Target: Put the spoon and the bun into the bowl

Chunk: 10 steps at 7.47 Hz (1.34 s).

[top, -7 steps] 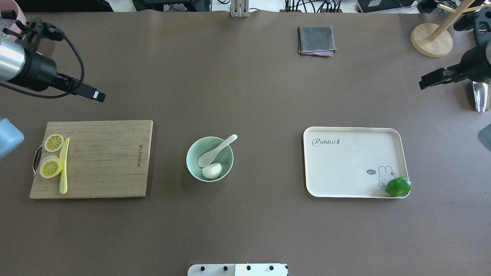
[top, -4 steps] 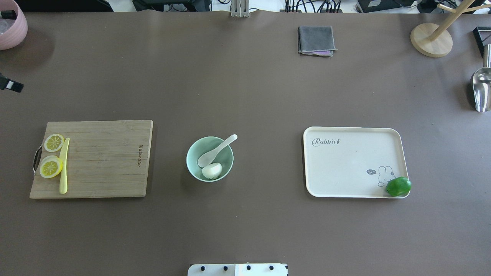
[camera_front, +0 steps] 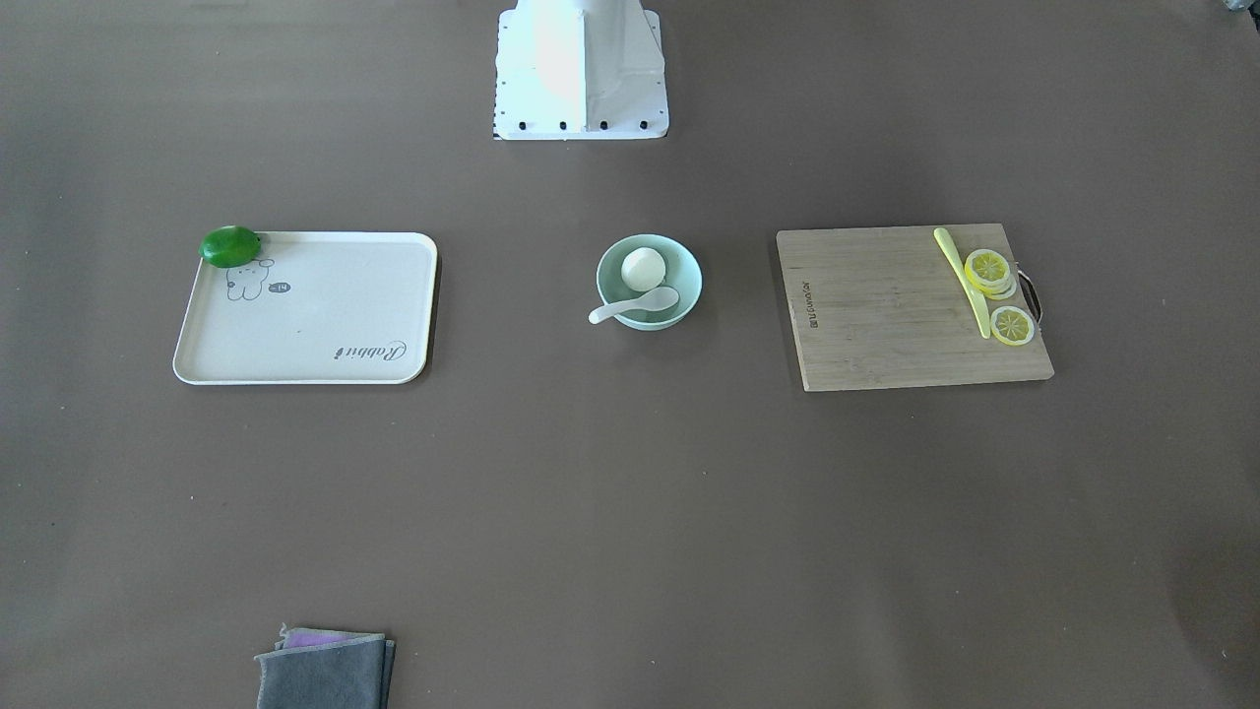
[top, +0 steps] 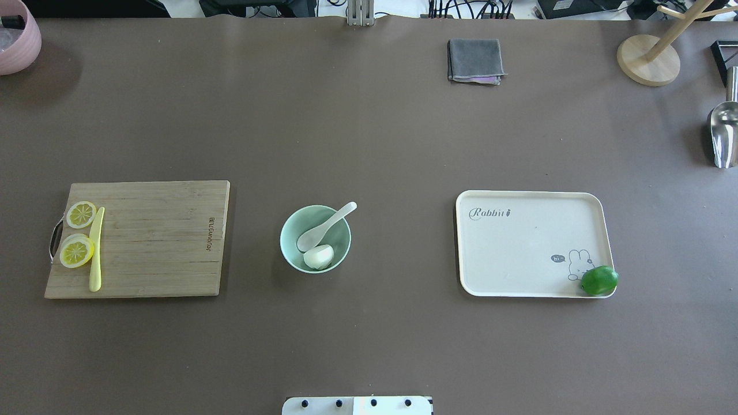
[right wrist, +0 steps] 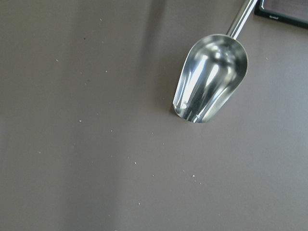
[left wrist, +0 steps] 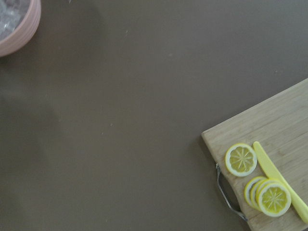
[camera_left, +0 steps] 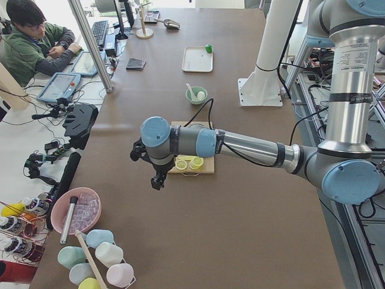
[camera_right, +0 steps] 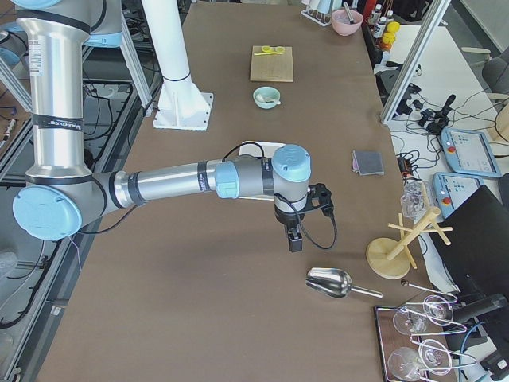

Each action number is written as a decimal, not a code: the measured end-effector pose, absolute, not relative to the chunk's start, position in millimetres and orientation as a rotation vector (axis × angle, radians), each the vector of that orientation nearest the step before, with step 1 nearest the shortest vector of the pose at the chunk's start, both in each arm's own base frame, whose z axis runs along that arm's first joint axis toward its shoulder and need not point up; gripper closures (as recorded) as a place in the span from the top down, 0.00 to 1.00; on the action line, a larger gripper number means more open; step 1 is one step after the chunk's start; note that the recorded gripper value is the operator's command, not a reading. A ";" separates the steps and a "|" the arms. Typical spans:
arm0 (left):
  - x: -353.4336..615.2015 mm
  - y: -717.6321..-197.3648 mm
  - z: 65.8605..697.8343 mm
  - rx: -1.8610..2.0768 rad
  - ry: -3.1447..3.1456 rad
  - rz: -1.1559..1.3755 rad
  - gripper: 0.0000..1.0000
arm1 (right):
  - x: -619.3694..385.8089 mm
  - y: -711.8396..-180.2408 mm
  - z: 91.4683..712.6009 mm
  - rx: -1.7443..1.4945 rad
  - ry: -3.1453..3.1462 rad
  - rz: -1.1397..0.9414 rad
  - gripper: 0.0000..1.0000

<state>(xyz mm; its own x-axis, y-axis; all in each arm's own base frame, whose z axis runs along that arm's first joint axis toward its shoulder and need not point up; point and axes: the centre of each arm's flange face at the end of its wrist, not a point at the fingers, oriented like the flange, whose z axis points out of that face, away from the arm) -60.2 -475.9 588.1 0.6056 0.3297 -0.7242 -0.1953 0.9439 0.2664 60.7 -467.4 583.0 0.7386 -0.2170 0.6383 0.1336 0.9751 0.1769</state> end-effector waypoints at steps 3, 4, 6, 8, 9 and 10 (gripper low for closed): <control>-78.6 -423.4 654.3 0.147 0.807 0.263 0.98 | 59.6 -448.1 609.8 0.060 -0.733 -0.175 1.00; -80.7 -412.5 665.4 0.133 0.781 0.259 0.98 | 57.4 -447.2 611.7 0.055 -0.742 -0.178 1.00; -84.0 -406.6 665.7 0.137 0.735 0.269 0.98 | 48.3 -447.8 612.5 0.047 -0.749 -0.198 1.00; -84.6 -407.6 660.3 0.149 0.726 0.276 0.98 | 39.3 -448.5 612.7 0.040 -0.751 -0.218 1.00; -84.7 -408.1 658.1 0.153 0.724 0.277 0.98 | 35.8 -448.8 612.6 0.037 -0.752 -0.225 1.00; -84.7 -408.4 656.8 0.156 0.724 0.279 0.98 | 32.6 -449.1 612.3 0.034 -0.752 -0.232 1.00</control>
